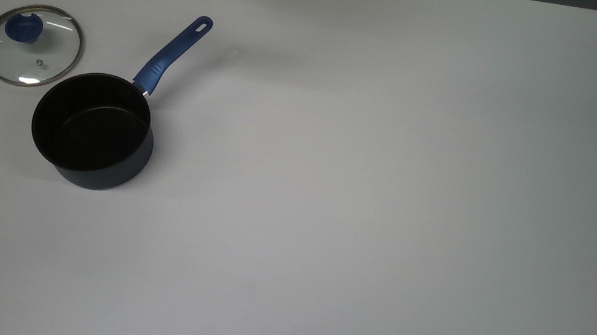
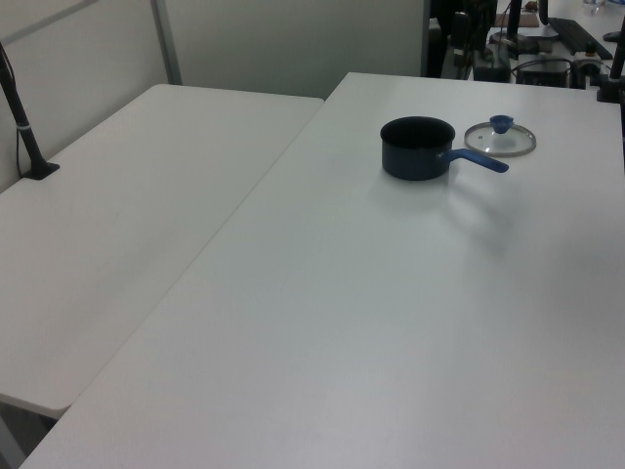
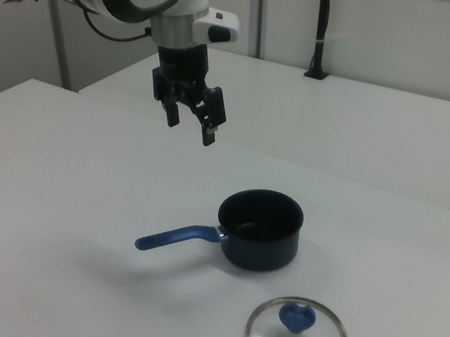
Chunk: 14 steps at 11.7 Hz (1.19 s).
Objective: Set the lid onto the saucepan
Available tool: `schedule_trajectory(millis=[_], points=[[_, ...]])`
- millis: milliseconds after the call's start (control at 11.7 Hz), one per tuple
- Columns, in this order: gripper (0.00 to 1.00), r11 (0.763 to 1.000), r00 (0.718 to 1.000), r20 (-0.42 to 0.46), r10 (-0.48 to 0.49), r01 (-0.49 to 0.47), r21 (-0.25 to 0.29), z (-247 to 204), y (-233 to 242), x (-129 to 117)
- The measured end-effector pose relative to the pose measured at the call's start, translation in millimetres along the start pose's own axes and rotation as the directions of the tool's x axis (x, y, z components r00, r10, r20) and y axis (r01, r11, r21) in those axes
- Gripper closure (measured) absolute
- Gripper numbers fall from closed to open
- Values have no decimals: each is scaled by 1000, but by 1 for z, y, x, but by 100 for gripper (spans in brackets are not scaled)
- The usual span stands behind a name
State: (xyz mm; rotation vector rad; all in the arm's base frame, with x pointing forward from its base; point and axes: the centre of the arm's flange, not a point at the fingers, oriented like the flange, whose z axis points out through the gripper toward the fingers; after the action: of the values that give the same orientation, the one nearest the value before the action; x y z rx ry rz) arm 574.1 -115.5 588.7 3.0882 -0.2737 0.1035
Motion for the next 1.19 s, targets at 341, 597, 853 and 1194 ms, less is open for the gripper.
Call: schedule_trajectory(millis=[341, 597, 853, 1194], points=[[0, 1000, 1000, 9, -8, 8, -1, 6, -5, 2], [0, 1000, 1000, -2, -9, 9, -3, 8, -6, 6], [0, 1000, 1000, -5, -1, 1, -7, 9, -2, 8], [0, 999, 999, 19, -36, 36, -19, 22, 67, 7]])
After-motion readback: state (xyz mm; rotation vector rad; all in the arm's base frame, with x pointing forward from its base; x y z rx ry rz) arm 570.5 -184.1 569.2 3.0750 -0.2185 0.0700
